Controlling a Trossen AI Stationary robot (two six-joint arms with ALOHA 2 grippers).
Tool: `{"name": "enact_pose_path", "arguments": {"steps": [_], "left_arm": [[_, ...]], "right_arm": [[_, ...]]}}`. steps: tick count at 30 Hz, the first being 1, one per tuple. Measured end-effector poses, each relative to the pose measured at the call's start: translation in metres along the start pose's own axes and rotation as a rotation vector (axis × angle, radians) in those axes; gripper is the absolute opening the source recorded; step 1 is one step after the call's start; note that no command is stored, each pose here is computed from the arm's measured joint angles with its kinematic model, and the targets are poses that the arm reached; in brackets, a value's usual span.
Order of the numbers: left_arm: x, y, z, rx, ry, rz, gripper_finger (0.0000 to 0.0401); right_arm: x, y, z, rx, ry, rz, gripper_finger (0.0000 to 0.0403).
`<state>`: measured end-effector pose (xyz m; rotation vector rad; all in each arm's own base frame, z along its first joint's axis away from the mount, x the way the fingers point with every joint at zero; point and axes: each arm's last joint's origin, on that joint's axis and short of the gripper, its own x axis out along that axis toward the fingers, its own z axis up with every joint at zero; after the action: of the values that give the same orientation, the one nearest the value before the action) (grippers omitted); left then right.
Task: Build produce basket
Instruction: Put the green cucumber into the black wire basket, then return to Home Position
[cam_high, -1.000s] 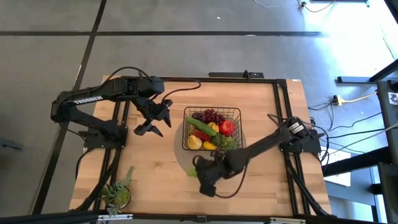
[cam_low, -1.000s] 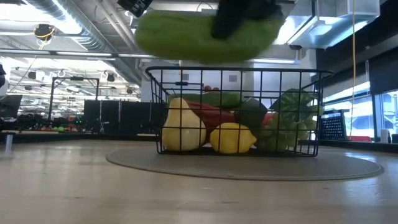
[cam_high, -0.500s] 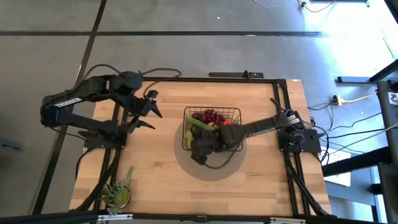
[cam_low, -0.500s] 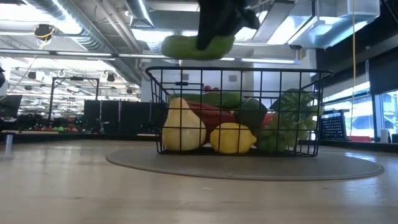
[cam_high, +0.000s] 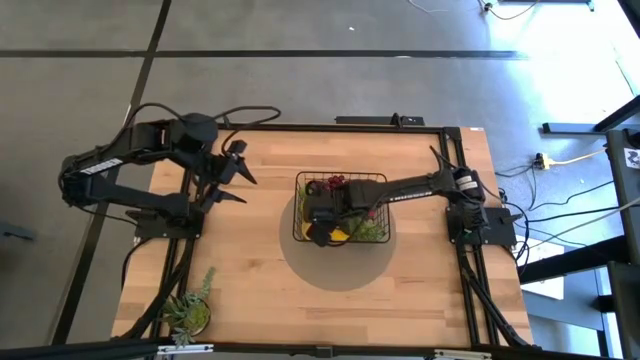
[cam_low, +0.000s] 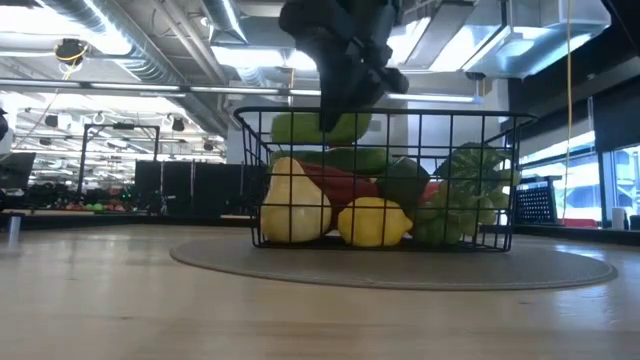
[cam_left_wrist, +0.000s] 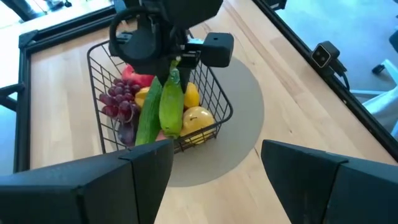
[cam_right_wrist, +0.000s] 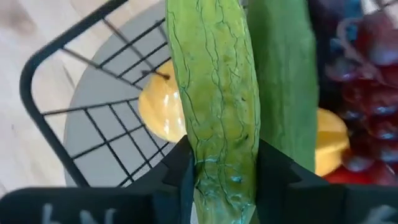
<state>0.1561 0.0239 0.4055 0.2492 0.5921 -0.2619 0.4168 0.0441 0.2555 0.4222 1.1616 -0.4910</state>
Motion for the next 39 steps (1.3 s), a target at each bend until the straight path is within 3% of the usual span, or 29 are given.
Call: {"name": "enact_pose_path", "arguments": {"steps": [23, 31, 34, 39], "left_arm": [[0.0, 0.0, -0.001, -0.014, 0.019, 0.014, 0.0234], [0.0, 0.0, -0.001, -0.116, 0.019, 0.014, 0.0234], [0.0, 0.0, -0.001, -0.178, 0.019, 0.016, 0.0234], [0.0, 0.0, -0.001, -0.186, 0.017, 0.016, 0.0234]], "right_arm": [[0.004, 0.0, 0.005, 0.01, 0.015, 0.09, 0.0204], [-0.006, 0.005, 0.008, 0.002, 0.051, 0.177, 0.0181], [-0.014, 0.007, 0.012, -0.012, 0.044, 0.21, 0.0164], [-0.026, 0.008, 0.018, -0.054, -0.002, 0.213, 0.012]]}}
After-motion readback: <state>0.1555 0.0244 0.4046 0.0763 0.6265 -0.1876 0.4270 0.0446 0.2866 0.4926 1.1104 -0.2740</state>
